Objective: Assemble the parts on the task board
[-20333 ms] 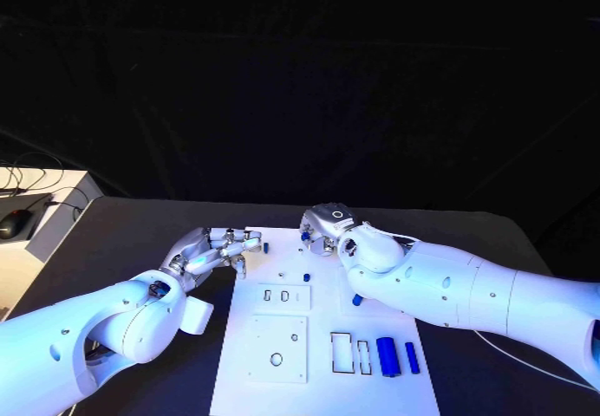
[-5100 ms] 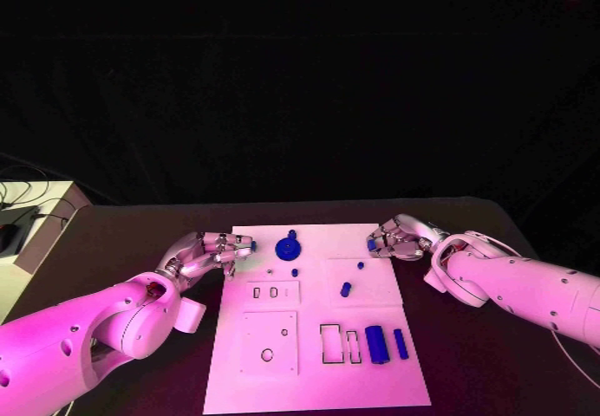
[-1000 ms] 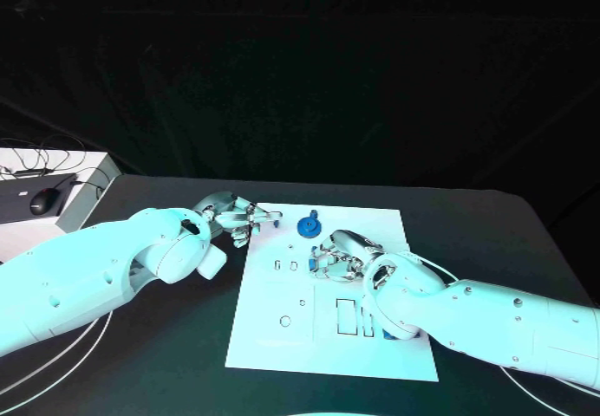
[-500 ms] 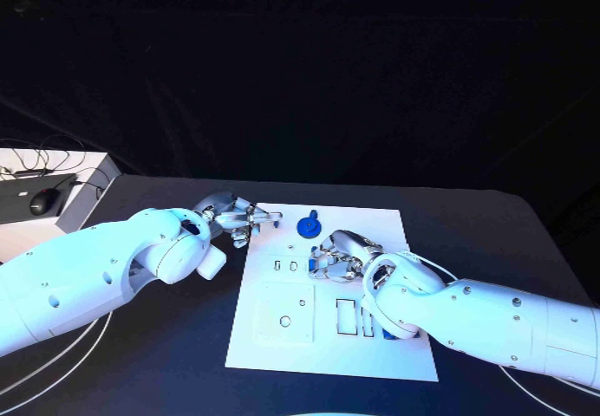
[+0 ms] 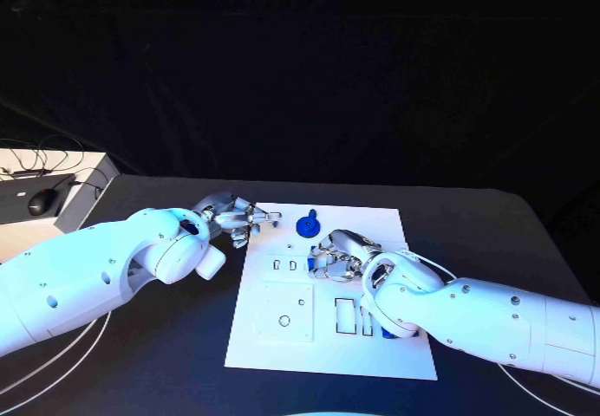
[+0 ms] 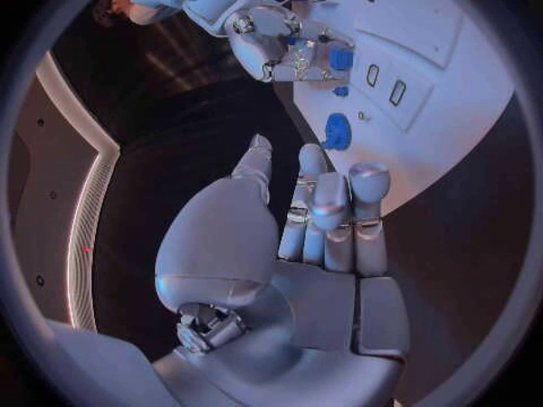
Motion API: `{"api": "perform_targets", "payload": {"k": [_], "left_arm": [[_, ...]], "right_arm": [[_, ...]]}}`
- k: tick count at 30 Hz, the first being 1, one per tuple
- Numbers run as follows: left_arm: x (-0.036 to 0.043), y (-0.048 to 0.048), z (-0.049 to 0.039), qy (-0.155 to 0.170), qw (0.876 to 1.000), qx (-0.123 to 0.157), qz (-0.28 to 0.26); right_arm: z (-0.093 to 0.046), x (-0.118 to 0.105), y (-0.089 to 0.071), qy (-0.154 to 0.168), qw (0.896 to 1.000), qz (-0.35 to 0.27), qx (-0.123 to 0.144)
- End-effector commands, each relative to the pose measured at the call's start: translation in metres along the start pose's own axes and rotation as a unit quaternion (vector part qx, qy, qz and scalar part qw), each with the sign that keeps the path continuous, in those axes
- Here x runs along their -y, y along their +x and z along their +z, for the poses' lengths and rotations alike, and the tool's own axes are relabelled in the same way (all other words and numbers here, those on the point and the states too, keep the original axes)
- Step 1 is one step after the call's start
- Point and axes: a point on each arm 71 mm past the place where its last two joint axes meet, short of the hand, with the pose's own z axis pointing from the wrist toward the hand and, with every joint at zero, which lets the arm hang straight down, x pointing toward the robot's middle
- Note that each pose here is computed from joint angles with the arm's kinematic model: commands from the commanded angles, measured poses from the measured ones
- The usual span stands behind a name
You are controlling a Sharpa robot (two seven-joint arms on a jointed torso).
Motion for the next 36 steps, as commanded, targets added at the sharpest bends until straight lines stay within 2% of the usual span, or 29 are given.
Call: {"api": "perform_targets", "payload": {"k": [1, 15, 36], "left_arm": [[0.0007, 0.0022, 0.0001, 0.005, 1.0, -0.013, 0.0], [-0.0001, 0.0016, 0.0, 0.003, 1.0, -0.015, 0.001], [-0.0024, 0.0013, -0.0002, -0.004, 1.0, -0.022, 0.004]], "right_arm": [[-0.0004, 0.0017, 0.002, 0.0, 1.0, -0.006, -0.007], [-0.0014, 0.0001, 0.0013, -0.006, 1.0, -0.002, -0.002], [-0.0056, -0.0006, -0.007, -0.022, 0.999, 0.019, 0.044]]}}
